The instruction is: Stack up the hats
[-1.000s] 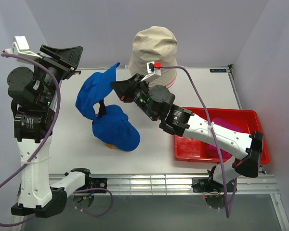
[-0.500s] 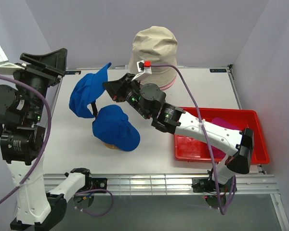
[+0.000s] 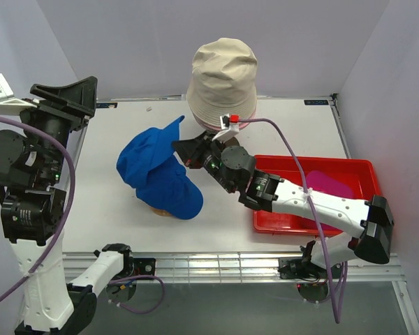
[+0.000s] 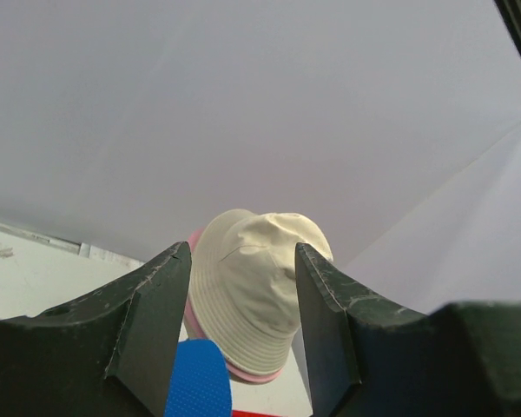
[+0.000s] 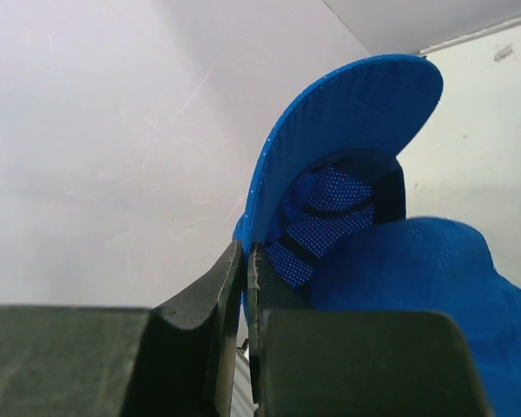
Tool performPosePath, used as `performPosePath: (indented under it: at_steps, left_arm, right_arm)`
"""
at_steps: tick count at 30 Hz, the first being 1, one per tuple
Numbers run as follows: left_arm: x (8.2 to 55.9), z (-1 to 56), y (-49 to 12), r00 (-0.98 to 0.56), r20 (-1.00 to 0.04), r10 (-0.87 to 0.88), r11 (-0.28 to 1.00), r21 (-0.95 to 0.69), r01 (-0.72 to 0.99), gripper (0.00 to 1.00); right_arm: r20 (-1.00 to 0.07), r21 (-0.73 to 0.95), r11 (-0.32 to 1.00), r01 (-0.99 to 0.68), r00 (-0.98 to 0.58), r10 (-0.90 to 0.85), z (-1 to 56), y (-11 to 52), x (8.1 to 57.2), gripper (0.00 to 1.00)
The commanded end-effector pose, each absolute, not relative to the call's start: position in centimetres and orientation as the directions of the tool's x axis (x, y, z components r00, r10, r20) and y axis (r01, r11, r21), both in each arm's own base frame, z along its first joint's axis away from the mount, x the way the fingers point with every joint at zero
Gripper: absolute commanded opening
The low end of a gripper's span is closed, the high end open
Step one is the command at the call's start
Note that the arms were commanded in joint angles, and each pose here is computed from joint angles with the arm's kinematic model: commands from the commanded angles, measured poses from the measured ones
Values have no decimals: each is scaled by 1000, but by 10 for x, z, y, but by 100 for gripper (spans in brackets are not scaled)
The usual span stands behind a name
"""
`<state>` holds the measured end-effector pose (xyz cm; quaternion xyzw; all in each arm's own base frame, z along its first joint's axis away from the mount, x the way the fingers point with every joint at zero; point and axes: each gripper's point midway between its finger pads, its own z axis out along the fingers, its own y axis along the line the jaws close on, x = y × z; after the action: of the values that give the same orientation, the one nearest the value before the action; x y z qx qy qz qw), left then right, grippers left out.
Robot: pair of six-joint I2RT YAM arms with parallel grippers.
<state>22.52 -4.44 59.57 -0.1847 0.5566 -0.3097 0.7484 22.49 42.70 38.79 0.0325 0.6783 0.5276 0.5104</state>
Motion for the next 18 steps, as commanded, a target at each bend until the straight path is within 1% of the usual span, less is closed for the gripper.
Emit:
performPosePath:
  at_steps: [1, 6, 11, 13, 18]
  left_arm:
    - [237, 581, -56, 122, -730, -673, 729, -627, 274, 62]
    - [246, 568, -62, 77, -733, -676, 722, -636, 273, 61]
    - [256, 544, -71, 9, -727, -686, 701, -658, 274, 61]
    - [264, 526, -74, -29, -726, -687, 696, -669, 259, 61]
    - [278, 490, -86, -130, -707, -695, 669, -702, 243, 59]
  right_arm:
    - [-541, 819, 327, -472, -447, 712, 414, 403, 215, 8]
    - [-506, 843, 319, -434, -435, 744, 396, 385, 207, 8]
    - [-461, 874, 305, -380, -446, 767, 362, 366, 202, 8]
    - [-434, 890, 290, -351, -460, 774, 352, 363, 200, 8]
    - [-409, 906, 285, -312, -474, 780, 326, 349, 196, 8]
